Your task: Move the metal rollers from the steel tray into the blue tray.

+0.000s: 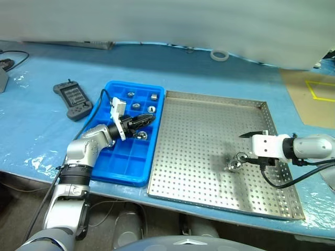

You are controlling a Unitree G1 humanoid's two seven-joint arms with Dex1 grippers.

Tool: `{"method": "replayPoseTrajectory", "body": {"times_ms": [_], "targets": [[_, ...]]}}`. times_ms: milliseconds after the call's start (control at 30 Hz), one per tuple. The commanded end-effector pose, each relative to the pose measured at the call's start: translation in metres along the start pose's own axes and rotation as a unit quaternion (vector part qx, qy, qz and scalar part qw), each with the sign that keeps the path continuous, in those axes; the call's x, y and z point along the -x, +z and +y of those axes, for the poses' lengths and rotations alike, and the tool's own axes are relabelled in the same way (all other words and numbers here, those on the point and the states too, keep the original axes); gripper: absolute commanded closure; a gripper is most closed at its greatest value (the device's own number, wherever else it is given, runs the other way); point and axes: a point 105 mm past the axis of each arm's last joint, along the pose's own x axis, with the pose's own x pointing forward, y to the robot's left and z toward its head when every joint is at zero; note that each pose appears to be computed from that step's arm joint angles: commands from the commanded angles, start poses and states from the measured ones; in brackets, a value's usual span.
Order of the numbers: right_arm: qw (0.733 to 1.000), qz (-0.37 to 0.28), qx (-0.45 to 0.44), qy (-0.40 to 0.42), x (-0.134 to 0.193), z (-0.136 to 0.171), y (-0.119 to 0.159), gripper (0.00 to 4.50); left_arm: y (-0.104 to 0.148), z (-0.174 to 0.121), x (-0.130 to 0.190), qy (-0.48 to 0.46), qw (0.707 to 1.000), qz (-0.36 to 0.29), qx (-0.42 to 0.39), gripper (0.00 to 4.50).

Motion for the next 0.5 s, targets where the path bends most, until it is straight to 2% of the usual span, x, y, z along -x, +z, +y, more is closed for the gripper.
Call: {"method": "replayPoseTrajectory", "body": {"times_ms": [33, 267, 500], "targets": [[0.999, 0.016, 0.020, 0.028, 0.005, 0.002, -0.003, 0.86, 0.013, -0.004, 0.000, -0.002, 1.000, -0.018, -0.022, 3.06], [0.999, 0.026, 0.034, 0.023, 0.039, -0.023, 0.002, 0.86, 0.010, -0.001, 0.009, 0.012, 1.000, -0.017, -0.023, 3.06], [0.994, 0.054, 0.065, 0.064, 0.039, -0.017, -0.008, 0.86, 0.011, -0.003, 0.007, 0.012, 0.999, -0.022, -0.022, 3.06]]}}
